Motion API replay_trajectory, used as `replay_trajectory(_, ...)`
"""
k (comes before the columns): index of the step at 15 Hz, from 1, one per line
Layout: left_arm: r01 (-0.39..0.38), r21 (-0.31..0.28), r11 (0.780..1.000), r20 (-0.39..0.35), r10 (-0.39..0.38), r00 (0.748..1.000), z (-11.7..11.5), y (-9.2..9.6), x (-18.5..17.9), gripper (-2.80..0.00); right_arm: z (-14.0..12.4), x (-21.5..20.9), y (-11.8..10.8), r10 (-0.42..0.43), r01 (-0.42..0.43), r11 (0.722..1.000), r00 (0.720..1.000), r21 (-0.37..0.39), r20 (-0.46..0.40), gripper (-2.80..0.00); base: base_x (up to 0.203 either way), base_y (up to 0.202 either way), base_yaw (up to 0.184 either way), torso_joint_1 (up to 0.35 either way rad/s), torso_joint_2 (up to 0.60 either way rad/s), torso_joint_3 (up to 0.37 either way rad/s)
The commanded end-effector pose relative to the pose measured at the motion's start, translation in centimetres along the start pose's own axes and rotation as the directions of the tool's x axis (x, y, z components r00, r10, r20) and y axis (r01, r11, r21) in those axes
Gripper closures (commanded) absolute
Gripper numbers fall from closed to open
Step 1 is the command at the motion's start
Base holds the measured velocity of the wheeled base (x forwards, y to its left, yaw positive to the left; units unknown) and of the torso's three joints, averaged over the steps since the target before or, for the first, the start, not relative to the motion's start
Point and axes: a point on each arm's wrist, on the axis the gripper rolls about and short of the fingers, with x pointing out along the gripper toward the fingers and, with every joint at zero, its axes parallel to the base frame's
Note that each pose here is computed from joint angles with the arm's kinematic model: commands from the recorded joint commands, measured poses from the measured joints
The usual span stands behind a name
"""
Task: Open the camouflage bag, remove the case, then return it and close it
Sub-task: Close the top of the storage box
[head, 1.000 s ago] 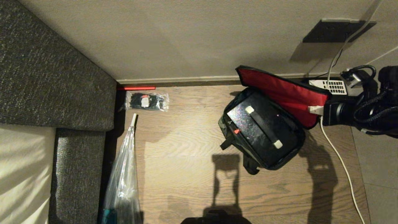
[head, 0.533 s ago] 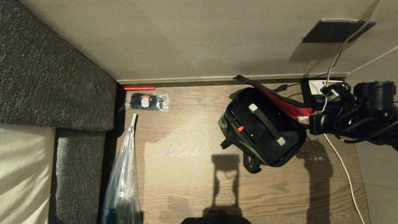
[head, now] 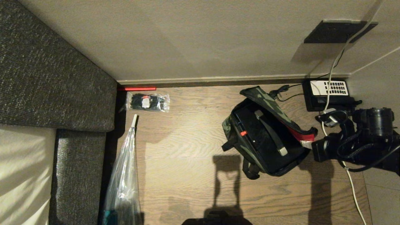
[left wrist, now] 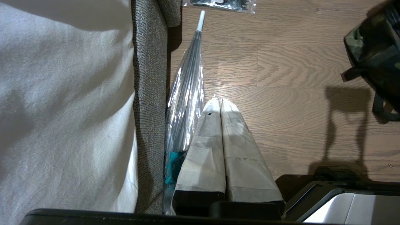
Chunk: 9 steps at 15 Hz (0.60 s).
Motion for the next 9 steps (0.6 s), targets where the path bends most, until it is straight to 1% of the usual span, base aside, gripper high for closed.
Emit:
replay_trajectory(1,-0.001,-0.001,1.0,0.001,0.001,1.0,0.0,0.0,0.0,0.0,-2.2,0.0,0.6,0.021,-0.02,1.0,0.997,0.013,-0.069,0.0,0.0,0.0,0.0,0.0,0.0,0.0)
replay_trajectory(2,-0.001,-0.001,1.0,0.001,0.001,1.0,0.0,0.0,0.0,0.0,-2.5,0.4,0.6,0.025,-0.024,1.0,0.996,0.017,-0.085,0.0,0.0,0.0,0.0,0.0,0.0,0.0)
replay_trajectory(3,-0.001,-0.001,1.0,0.0,0.001,1.0,0.0,0.0,0.0,0.0,-2.2,0.7,0.5,0.025,-0.023,1.0,0.996,0.019,-0.085,0.0,0.0,0.0,0.0,0.0,0.0,0.0)
replay_trajectory(5,-0.001,-0.001,1.0,0.001,0.001,1.0,0.0,0.0,0.0,0.0,-0.7,1.0,0.0,0.009,-0.009,1.0,0.999,0.011,-0.034,0.0,0.0,0.0,0.0,0.0,0.0,0.0)
replay_trajectory(7,-0.001,-0.001,1.0,0.001,0.001,1.0,0.0,0.0,0.0,0.0,-1.4,0.6,0.3,0.015,-0.014,1.0,0.999,0.01,-0.05,0.0,0.0,0.0,0.0,0.0,0.0,0.0)
replay_trajectory(9,-0.001,-0.001,1.0,0.001,0.001,1.0,0.0,0.0,0.0,0.0,-1.6,0.2,0.4,0.017,-0.016,1.0,0.998,0.013,-0.058,0.0,0.0,0.0,0.0,0.0,0.0,0.0)
